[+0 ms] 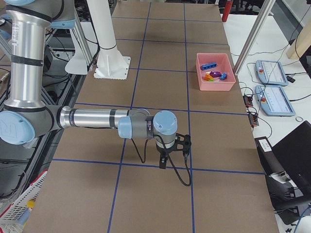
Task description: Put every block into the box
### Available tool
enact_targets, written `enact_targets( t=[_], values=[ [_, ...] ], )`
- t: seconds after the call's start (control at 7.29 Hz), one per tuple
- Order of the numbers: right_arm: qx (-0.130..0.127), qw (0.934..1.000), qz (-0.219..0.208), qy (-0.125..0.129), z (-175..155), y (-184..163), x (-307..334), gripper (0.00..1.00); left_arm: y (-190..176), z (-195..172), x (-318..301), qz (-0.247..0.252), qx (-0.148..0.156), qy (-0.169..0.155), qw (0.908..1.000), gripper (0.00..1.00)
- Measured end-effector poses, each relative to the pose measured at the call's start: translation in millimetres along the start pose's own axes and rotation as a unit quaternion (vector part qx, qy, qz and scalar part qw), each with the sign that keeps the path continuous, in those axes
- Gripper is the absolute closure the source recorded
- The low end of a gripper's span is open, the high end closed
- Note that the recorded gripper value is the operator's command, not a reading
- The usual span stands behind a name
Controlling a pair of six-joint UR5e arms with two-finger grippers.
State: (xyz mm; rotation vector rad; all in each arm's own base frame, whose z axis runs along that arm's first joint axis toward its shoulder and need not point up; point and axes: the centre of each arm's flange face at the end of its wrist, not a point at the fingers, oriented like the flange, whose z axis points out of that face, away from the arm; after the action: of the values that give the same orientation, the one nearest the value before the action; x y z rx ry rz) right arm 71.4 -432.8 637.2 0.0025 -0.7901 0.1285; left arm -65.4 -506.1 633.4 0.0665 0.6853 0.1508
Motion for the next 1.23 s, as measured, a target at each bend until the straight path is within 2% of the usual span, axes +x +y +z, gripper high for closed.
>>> enact_targets(
  t=[1.23],
  values=[
    [0.003, 1.0000, -0.001, 0.000, -2.5, -2.1, -2.4, 0.00, -1.3, -0.8, 1.7, -0.010, 0.001, 0.004, 0.9999, 0.00]
  ],
)
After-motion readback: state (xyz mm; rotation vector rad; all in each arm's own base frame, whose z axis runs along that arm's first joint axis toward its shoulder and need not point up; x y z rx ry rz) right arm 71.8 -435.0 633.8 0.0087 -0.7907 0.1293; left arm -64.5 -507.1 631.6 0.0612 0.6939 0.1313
